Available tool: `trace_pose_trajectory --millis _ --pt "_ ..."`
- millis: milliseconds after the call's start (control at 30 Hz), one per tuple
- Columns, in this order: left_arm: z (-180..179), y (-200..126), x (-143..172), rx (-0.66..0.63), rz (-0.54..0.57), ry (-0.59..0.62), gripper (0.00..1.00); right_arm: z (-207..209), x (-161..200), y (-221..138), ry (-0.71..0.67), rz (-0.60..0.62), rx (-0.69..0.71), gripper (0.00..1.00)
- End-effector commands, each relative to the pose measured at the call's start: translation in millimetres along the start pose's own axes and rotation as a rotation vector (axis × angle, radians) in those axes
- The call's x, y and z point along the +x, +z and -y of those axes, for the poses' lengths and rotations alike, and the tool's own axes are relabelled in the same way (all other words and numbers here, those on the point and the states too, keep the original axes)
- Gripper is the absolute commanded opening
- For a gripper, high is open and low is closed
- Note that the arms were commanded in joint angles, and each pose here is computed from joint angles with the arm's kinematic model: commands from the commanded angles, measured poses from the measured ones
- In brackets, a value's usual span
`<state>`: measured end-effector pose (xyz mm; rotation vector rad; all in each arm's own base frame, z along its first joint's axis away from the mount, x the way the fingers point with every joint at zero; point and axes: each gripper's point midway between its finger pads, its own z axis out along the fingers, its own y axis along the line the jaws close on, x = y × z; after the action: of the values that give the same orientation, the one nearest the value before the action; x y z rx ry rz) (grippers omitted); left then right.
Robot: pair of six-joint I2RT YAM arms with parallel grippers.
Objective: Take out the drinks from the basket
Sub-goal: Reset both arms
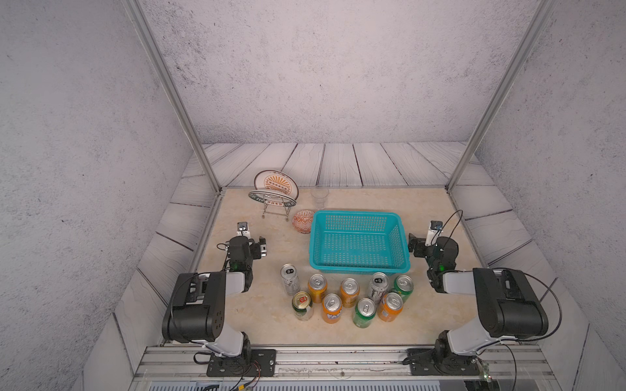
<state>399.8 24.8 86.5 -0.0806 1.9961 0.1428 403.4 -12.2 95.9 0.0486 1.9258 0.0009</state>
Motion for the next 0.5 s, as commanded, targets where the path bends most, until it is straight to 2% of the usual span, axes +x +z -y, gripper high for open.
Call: trace_pose_trajectory --millis 0,467 --pt "2.4 -0.6 -5.4 0.013 0.007 -0.010 0.99 -1.1 6.3 0.3 -0.004 -0.007 -0.010 0.99" --pt "3.0 0.5 -4.4 0.014 0.001 -0.008 0.99 -1.2 6.9 0.4 -0.005 -0.009 -0.010 0.99"
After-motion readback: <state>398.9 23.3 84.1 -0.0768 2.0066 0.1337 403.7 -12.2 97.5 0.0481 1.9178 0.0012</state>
